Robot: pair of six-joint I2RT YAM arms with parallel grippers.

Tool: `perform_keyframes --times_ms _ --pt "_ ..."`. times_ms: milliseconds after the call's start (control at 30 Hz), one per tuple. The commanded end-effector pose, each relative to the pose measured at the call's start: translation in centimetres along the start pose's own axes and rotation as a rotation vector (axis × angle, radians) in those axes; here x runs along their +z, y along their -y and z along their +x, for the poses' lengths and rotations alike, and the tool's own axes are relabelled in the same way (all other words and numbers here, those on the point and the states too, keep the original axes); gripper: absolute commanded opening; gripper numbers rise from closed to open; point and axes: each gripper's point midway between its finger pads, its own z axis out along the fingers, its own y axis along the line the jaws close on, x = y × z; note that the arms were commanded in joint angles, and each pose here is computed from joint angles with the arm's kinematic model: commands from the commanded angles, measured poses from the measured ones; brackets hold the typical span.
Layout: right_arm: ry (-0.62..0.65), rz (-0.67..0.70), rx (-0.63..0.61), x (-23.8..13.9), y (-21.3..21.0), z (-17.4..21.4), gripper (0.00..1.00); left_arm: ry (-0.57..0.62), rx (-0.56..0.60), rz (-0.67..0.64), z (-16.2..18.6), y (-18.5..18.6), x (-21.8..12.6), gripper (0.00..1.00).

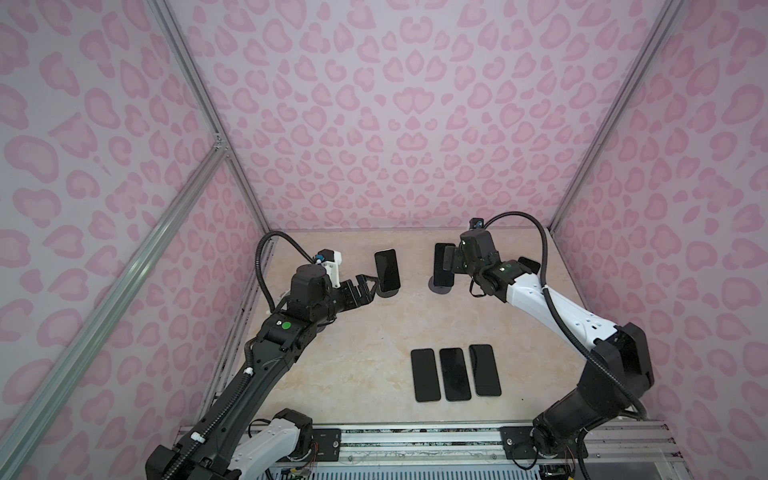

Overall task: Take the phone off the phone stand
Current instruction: 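Reach the right gripper toward the teal-edged phone on the far middle stand, then close the right gripper on the teal-edged phone's top edge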

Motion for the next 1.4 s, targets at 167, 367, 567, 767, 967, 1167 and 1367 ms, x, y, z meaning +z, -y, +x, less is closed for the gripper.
perform_keyframes --times_ms 167,367,567,767,967,1167,1367 --pt "-0.099 -0.038 0.008 5.2 -2.7 -0.8 0.98 0.030 0.018 -0.006 -0.6 0.0 -0.5 0.99" --pt "-0.140 0.008 0.018 7.9 -2.5 -0.7 0.98 0.031 0.014 -0.007 -0.7 -0.1 -0.5 1.00" --pt "-0.175 0.007 0.019 9.8 -2.7 -0.2 0.98 0.032 0.011 -0.006 -0.8 -0.1 -0.5 0.99" --pt "-0.190 0.020 0.015 10.9 -2.6 0.6 0.98 0.028 0.006 -0.006 -0.8 -0.2 -0.4 0.99" --pt "-0.200 0.035 0.017 11.4 -2.3 1.1 0.95 0.025 -0.001 -0.007 -0.7 -0.4 -0.2 0.99" --pt "-0.197 0.044 0.017 11.8 -2.2 1.3 0.87 0.024 -0.004 -0.005 -0.7 -0.4 -0.2 0.99" --pt "-0.198 0.039 0.013 12.1 -2.4 1.3 0.81 0.025 -0.006 -0.008 -0.8 -0.5 -0.2 0.99"
